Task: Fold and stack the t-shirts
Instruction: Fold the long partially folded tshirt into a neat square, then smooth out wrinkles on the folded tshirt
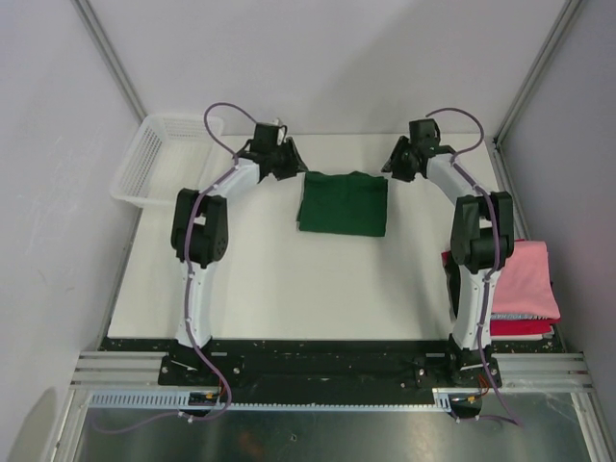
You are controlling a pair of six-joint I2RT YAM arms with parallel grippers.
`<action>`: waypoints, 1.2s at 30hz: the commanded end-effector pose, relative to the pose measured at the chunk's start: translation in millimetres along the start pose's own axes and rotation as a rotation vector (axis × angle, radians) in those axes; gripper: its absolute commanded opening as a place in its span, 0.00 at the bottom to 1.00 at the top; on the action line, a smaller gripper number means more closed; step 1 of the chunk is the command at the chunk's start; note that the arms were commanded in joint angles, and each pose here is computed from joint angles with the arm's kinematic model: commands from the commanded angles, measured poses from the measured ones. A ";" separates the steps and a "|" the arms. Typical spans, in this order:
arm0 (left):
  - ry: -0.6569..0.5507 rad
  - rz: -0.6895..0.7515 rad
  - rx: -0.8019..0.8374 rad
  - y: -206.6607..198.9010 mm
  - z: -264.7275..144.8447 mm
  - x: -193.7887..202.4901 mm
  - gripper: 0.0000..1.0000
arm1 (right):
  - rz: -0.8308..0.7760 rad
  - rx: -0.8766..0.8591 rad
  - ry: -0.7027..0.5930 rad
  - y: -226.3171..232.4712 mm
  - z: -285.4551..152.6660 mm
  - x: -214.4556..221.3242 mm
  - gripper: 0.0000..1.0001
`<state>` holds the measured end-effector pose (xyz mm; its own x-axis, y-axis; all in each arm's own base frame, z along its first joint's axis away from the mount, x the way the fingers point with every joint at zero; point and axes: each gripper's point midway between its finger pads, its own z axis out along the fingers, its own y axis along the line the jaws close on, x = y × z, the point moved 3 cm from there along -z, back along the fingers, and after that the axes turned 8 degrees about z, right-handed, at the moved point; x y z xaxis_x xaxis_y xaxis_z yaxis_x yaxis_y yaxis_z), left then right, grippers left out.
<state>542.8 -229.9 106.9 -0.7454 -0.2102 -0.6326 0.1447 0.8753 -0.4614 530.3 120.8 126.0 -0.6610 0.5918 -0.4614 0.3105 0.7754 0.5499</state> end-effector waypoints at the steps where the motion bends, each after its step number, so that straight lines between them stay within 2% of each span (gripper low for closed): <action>1: -0.114 0.073 0.077 -35.9 -53.8 -35.5 0.37 | -0.134 -0.043 -0.036 42.2 -35.9 7.3 0.37; 5: -0.054 0.089 0.134 -52.2 -48.4 -11.3 0.08 | -0.144 -0.041 0.016 41.8 -21.6 30.8 0.21; 7: -0.024 0.082 0.142 -55.6 -40.8 1.6 0.02 | -0.142 -0.044 0.039 41.3 -10.2 36.5 0.16; 14: 0.017 0.049 0.136 -49.9 -10.5 22.9 0.00 | -0.141 -0.074 0.064 43.3 28.4 35.2 0.11; 23: -0.011 0.010 0.109 -23.7 34.7 8.7 0.00 | -0.104 -0.057 0.084 27.9 68.0 23.6 0.14; 30: -0.034 -0.046 0.068 0.6 49.1 -1.6 0.00 | -0.104 -0.053 0.083 22.4 70.2 15.0 0.19; 36: -0.056 -0.043 0.065 -4.2 38.5 -10.0 0.01 | -0.126 -0.066 0.037 27.4 49.6 0.0 0.23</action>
<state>561.1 -250.4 56.2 -0.7734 -0.2431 -0.5855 0.1353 0.8389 -0.5272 567.4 162.0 67.4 -0.7540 0.4948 -0.4321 0.2311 0.8156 0.5305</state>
